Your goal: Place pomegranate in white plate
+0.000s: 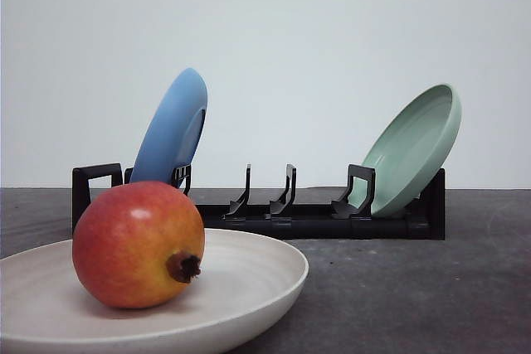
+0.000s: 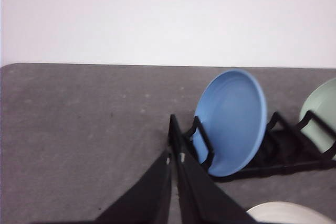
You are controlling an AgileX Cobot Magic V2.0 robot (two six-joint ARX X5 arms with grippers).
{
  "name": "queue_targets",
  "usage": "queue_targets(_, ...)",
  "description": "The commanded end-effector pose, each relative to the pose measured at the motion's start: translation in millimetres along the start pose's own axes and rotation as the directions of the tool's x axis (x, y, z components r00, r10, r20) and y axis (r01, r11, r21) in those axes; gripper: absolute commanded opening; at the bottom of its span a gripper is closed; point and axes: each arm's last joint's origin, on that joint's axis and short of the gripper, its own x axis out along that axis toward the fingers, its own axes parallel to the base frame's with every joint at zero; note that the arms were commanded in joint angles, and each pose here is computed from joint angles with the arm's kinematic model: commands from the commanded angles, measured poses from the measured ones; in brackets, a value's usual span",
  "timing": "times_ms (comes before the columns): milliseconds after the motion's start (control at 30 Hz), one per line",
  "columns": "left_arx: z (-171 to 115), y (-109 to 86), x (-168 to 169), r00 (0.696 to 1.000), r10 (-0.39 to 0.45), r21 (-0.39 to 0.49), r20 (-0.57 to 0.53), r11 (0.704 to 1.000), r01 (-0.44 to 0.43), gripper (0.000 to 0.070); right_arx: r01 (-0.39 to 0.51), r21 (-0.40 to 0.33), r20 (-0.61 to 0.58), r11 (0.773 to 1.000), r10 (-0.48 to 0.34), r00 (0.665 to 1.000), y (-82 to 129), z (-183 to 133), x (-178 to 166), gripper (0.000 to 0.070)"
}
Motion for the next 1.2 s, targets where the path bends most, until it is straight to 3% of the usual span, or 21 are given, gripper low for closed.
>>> queue_targets(0, -11, -1.4, 8, 0.999, -0.031, 0.122, 0.016, 0.992, 0.029, 0.0, -0.012, 0.008, 0.009, 1.0, 0.012, 1.0, 1, 3, 0, 0.0)
queue_targets(167, -52, 2.9, 32, 0.998, -0.025, 0.172, 0.061, 0.985, 0.014, 0.0, -0.012, 0.008, 0.009, 1.0, 0.012, 1.0, 1, 3, 0, 0.0)
queue_targets(300, -82, 10.8, 50, 0.994, 0.059, 0.138, 0.091, 0.988, -0.071, 0.0, -0.012, 0.008, 0.009, 1.0, 0.012, 1.0, 1, 3, 0, 0.0)
queue_targets(567, -122, 20.0, 73, 0.99, 0.143, 0.13, 0.008, 0.981, -0.142, 0.0, -0.006, 0.009, 0.011, 1.0, 0.005, 1.0, 1, 3, 0, 0.0)
queue_targets(833, -145, 22.7, 84, 0.988, 0.153, 0.13, -0.022, 0.98, -0.148, 0.0, -0.005, 0.009, 0.011, 1.0, 0.005, 1.0, 1, 3, 0, 0.0)
queue_targets(1167, -147, 23.9, 85, 0.987, 0.161, 0.134, 0.003, 0.978, -0.16, 0.0, -0.006, 0.009, 0.011, 1.0, 0.006, 1.0, 1, 3, 0, 0.0)
